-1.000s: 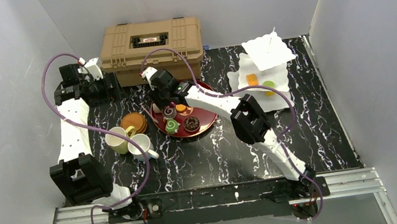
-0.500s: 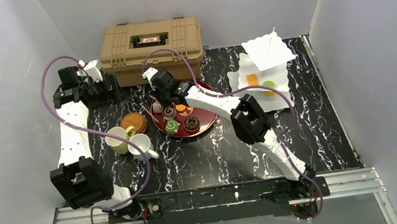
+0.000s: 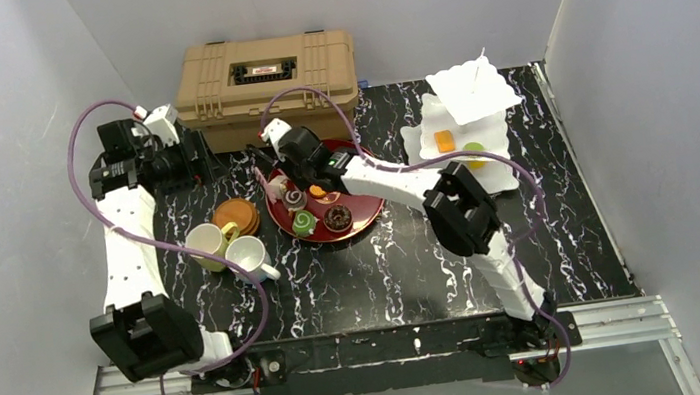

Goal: Serve the afternoon tea
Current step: Pick up the clamp from the tray.

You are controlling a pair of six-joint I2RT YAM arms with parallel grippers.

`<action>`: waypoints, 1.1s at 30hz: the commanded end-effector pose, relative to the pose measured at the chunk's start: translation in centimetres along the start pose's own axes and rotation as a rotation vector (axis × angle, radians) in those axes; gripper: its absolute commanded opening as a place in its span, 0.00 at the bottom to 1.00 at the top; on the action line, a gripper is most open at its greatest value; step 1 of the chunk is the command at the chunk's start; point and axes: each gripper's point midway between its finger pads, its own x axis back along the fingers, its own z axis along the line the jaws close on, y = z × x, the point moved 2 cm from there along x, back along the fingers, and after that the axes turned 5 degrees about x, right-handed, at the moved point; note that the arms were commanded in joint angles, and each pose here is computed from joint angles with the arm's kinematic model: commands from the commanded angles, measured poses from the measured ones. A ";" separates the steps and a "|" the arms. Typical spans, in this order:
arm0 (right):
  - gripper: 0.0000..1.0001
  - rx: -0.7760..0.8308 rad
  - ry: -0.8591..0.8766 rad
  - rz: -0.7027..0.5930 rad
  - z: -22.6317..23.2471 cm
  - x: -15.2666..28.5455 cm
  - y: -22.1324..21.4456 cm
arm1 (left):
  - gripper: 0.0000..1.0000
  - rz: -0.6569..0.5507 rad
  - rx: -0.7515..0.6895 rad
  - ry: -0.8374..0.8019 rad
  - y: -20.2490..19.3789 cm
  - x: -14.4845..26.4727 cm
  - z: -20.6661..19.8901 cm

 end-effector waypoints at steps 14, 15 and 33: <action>0.01 0.082 -0.030 -0.520 0.3 15.6 12.6 | 0.96 -0.063 0.091 -0.158 -2.2 6.8 -6.4; 0.01 0.068 -0.061 -0.558 -0.1 16.7 13.4 | 0.96 -0.067 0.091 -0.180 -2.3 7.2 -6.9; 0.01 -0.064 -0.395 -0.811 2.7 27.0 14.7 | 0.98 -0.105 0.063 -0.540 -0.3 11.1 -14.2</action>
